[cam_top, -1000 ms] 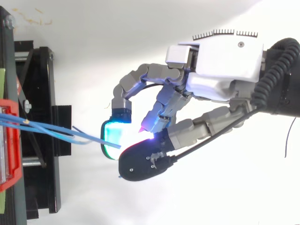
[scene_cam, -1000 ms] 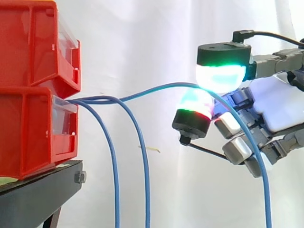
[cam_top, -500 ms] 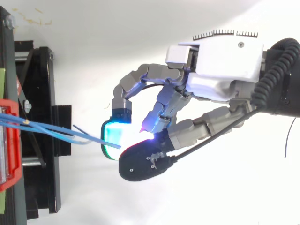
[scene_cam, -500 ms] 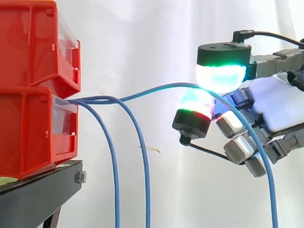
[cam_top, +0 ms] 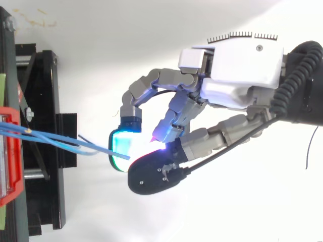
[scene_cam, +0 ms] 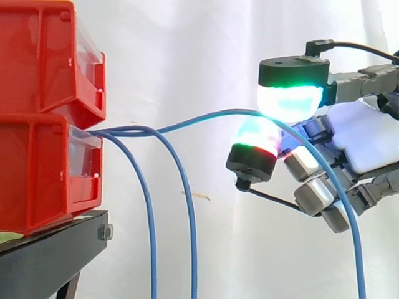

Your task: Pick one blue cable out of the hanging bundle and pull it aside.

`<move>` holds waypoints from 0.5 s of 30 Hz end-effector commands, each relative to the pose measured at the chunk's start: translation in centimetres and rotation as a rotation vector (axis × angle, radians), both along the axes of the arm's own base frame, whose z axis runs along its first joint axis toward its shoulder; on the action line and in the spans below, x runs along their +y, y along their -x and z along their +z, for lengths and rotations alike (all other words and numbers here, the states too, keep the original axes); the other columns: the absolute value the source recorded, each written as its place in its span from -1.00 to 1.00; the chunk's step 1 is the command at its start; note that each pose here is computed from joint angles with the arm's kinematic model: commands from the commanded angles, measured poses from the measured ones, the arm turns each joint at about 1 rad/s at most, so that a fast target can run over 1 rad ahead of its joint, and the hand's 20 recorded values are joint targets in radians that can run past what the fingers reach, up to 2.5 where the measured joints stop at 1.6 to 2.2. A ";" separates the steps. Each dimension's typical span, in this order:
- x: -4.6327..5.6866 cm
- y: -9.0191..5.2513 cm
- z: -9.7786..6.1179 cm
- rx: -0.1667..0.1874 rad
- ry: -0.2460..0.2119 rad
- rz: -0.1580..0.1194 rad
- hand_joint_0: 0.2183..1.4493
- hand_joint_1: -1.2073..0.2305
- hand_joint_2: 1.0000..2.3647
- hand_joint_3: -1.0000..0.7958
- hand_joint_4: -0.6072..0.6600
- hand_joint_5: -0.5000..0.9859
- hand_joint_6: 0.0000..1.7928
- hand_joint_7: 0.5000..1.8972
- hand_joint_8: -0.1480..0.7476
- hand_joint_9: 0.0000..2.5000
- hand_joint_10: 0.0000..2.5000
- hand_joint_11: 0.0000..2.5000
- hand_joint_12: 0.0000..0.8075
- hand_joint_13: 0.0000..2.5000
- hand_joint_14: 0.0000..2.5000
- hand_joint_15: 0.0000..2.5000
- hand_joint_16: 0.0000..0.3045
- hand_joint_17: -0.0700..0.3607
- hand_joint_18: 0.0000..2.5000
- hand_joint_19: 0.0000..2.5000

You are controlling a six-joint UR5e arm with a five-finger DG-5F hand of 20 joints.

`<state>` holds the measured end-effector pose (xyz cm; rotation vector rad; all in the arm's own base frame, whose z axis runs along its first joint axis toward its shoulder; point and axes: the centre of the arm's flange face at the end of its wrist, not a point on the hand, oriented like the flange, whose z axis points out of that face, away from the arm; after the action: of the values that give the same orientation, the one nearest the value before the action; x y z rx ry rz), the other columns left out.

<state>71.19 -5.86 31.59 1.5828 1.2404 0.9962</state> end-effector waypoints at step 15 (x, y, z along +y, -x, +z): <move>0.0 0.0 0.0 -0.001 0.000 0.001 -0.36 -0.61 -0.98 0.27 -0.19 -0.35 0.02 -0.27 -0.03 -0.02 -0.99 -0.63 -0.01 -0.15 -0.98 -0.44 -0.64 -0.10 -0.27 -0.46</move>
<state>71.19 -5.85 31.61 1.5824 1.2401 0.9967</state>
